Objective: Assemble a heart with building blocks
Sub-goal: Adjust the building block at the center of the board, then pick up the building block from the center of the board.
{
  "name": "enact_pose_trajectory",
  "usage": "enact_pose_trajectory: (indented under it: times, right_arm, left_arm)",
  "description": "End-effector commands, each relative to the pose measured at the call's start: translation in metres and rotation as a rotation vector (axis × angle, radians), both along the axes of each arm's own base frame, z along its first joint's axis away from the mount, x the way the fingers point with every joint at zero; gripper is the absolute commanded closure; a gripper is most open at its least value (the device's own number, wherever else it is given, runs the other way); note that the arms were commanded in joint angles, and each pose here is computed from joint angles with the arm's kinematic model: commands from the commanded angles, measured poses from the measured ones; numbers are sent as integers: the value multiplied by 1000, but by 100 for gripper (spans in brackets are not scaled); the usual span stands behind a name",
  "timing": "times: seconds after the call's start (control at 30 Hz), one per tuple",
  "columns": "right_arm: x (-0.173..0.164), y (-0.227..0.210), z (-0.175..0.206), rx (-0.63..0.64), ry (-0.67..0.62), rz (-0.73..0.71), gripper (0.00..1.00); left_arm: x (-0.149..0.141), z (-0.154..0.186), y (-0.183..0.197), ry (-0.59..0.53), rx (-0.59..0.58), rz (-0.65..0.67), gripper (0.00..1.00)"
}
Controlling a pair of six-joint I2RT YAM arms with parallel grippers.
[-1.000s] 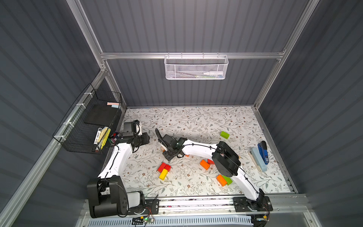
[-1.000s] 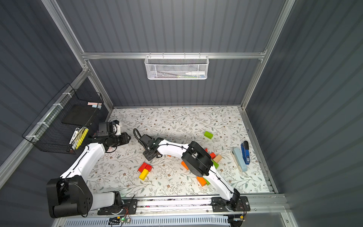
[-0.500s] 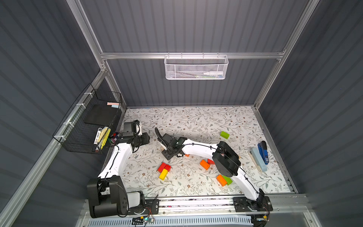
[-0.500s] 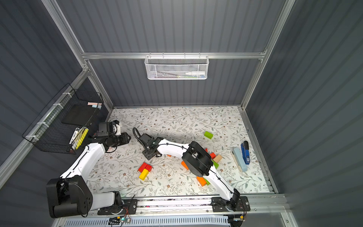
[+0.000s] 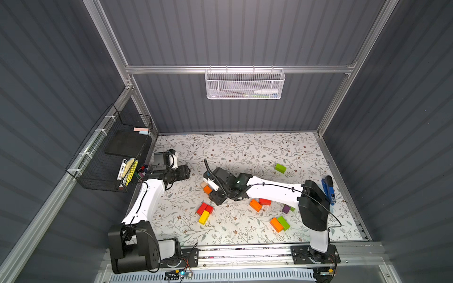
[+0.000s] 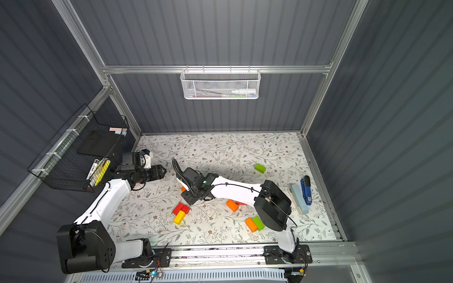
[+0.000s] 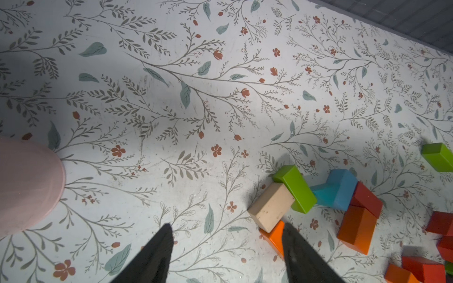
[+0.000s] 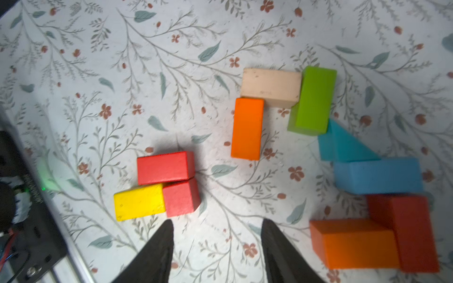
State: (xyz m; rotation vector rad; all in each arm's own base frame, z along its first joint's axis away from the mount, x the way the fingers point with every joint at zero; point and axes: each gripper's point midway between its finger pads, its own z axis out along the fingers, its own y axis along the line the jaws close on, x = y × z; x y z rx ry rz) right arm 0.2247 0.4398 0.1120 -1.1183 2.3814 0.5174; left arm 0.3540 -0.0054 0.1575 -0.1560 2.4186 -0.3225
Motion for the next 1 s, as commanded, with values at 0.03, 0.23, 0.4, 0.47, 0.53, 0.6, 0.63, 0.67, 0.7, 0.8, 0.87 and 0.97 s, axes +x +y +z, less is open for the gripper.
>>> enact_pose_trajectory:
  times: [0.03,0.23,0.4,0.47,0.53,0.6,0.63,0.67,0.7,0.8,0.87,0.97]
  right_arm:
    - [-22,-19,1,61,81,-63,40]
    - [-47,-58,3,101,132,-102,40]
    - [-53,-88,2,82,102,-139,40]
    - [-52,-96,4,85,81,-154,40]
    - [-51,-101,6,91,69,-166,40]
    - [-51,-105,6,94,61,-175,40]
    - [-52,-106,6,97,60,-176,40]
    - [-52,-107,5,98,61,-180,40]
    - [-52,-109,4,100,58,-183,40]
    - [-53,-113,1,99,59,-190,40]
    - [-54,-116,0,95,59,-193,40]
    - [-53,-120,0,95,48,-202,40]
  left_arm:
    - [-21,9,-32,10,-5,-90,32]
    - [-50,3,-56,91,-56,-57,32]
    - [-87,-23,-91,228,-33,-66,28]
    - [-103,-37,-110,301,-25,-92,22]
    - [-121,-56,-119,371,-7,-92,22]
    - [-136,-62,-127,390,1,-77,22]
    - [-142,-64,-129,395,10,-73,21]
    - [-150,-67,-127,407,39,-65,20]
    - [-157,-70,-122,428,81,-50,19]
    - [-171,-72,-116,451,161,-29,14]
    - [-180,-78,-114,481,188,-21,13]
    - [-192,-89,-116,524,187,-20,12]
